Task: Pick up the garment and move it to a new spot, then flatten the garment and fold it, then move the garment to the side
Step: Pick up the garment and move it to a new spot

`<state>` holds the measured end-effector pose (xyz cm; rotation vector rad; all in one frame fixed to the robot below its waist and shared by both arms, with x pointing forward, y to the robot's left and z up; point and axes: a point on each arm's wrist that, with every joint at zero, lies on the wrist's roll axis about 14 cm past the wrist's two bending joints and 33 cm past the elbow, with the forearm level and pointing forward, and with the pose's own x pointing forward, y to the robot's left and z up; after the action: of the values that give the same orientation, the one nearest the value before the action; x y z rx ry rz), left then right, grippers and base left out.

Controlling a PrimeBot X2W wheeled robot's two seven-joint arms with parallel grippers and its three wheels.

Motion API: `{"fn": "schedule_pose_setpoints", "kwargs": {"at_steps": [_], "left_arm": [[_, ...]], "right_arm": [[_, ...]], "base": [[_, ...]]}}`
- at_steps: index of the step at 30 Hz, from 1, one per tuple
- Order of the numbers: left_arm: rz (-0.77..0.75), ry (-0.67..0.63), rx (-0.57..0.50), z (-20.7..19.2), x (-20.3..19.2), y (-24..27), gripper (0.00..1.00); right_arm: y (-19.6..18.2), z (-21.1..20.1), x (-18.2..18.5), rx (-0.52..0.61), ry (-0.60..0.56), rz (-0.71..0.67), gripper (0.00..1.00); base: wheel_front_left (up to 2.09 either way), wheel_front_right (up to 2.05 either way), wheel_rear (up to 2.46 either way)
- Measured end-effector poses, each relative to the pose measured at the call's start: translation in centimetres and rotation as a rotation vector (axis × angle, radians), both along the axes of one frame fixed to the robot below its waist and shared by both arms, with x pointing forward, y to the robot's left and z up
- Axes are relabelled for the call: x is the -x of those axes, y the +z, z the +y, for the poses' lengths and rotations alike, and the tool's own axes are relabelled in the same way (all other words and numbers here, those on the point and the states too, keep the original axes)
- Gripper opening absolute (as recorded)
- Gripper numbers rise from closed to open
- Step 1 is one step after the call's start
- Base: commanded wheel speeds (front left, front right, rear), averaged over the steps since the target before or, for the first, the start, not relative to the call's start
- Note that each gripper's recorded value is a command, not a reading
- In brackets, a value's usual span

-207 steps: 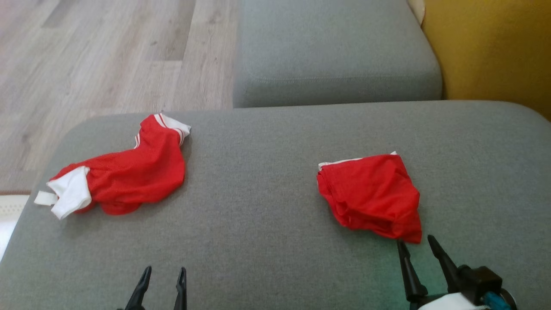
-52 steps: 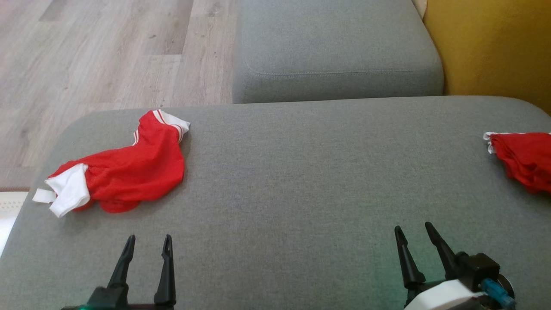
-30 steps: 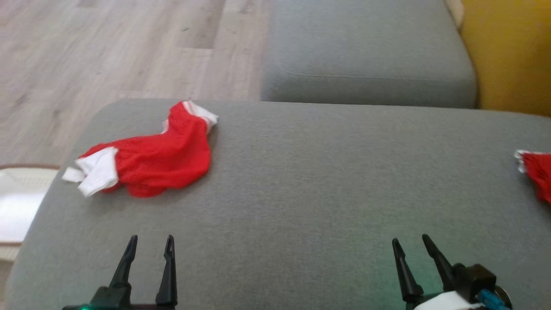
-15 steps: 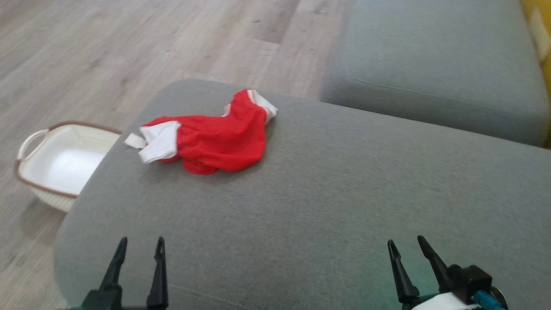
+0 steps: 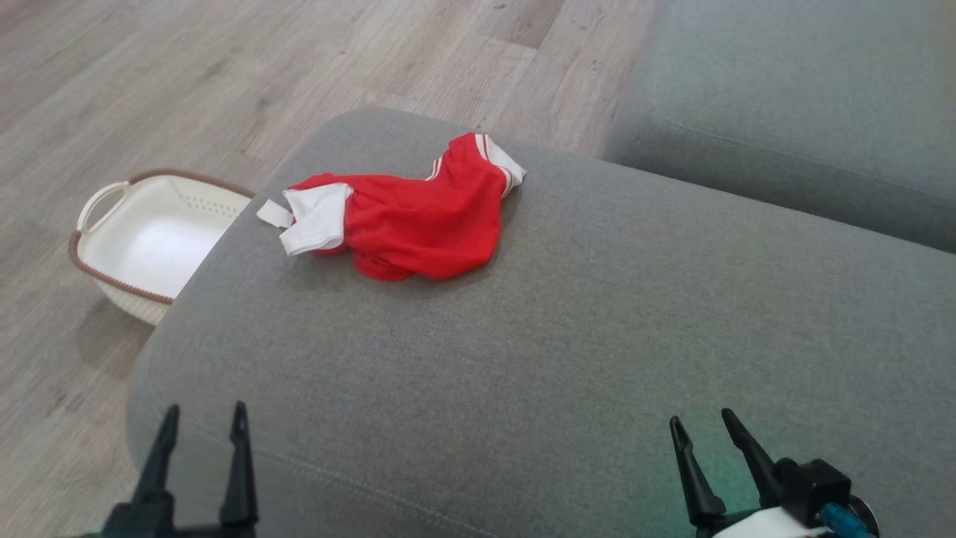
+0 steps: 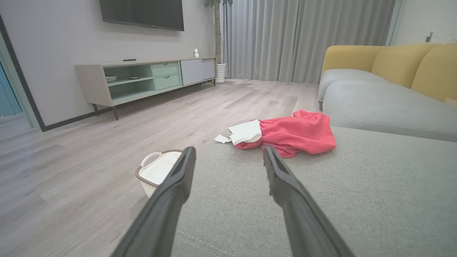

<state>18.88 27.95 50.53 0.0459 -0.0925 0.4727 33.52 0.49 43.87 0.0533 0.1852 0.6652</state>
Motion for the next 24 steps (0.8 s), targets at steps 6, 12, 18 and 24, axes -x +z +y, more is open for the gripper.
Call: {"fn": "schedule_pose_setpoints", "kwargs": {"at_steps": [6,12,18,24], "left_arm": [[-0.027,0.026,-0.088,2.3,-0.4,2.5,1.0],[-0.174,-0.092,-0.27,3.1,-7.6,10.2,1.0],[-0.169,-0.262,-0.374,2.6,-16.8,12.7,1.0],[-0.131,-0.399,-0.426,0.9,-27.7,13.9,1.0]], "right_arm": [[-1.1,-0.4,-0.5,0.031,0.013,0.017,1.0],[-2.0,-2.0,-3.8,0.077,0.006,-0.001,1.0],[-3.5,-4.1,-6.7,0.106,-0.029,0.004,1.0],[-4.9,-6.7,-10.1,0.136,-0.08,-0.004,1.0]], "base": [[0.0,0.0,0.0],[0.0,0.0,0.0],[0.0,0.0,0.0],[0.0,0.0,0.0]]}}
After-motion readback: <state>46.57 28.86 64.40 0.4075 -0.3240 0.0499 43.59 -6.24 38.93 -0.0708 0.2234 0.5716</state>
